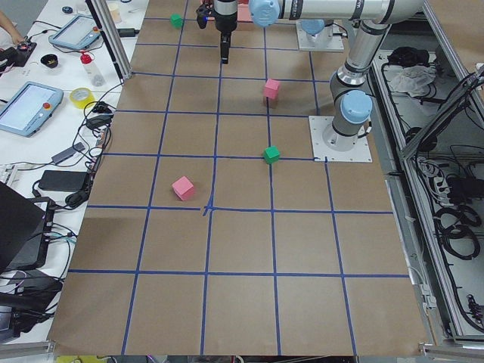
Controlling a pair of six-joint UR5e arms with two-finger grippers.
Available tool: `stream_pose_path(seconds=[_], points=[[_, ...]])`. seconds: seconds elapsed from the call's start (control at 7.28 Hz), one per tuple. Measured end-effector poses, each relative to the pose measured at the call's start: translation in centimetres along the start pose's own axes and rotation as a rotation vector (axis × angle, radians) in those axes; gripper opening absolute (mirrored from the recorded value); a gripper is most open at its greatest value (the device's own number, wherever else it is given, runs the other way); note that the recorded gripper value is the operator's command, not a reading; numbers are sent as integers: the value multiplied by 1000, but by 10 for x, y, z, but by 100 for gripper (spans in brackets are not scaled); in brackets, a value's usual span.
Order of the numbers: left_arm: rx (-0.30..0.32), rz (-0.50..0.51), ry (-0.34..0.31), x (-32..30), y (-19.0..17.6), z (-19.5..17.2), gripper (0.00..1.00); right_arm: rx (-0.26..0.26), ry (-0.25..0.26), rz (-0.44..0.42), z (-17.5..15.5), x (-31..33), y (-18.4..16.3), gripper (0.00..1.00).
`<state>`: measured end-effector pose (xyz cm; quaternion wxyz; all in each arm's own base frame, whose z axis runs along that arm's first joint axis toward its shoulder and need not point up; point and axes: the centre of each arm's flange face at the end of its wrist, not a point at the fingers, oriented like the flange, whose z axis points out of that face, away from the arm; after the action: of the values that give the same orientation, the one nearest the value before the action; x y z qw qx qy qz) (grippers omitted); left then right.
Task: Align button upright
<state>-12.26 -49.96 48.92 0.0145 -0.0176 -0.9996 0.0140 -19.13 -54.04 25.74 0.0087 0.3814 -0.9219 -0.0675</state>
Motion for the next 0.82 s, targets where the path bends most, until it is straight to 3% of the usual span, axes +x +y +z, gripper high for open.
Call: stream_pose_path(seconds=[0.27,0.82], points=[[0,1,-1,0,0,0,100,-11,-24,7,15,-4,0,100],[-1,1,-1,0,0,0,100,-35,-57,101,38,-10,0,100]])
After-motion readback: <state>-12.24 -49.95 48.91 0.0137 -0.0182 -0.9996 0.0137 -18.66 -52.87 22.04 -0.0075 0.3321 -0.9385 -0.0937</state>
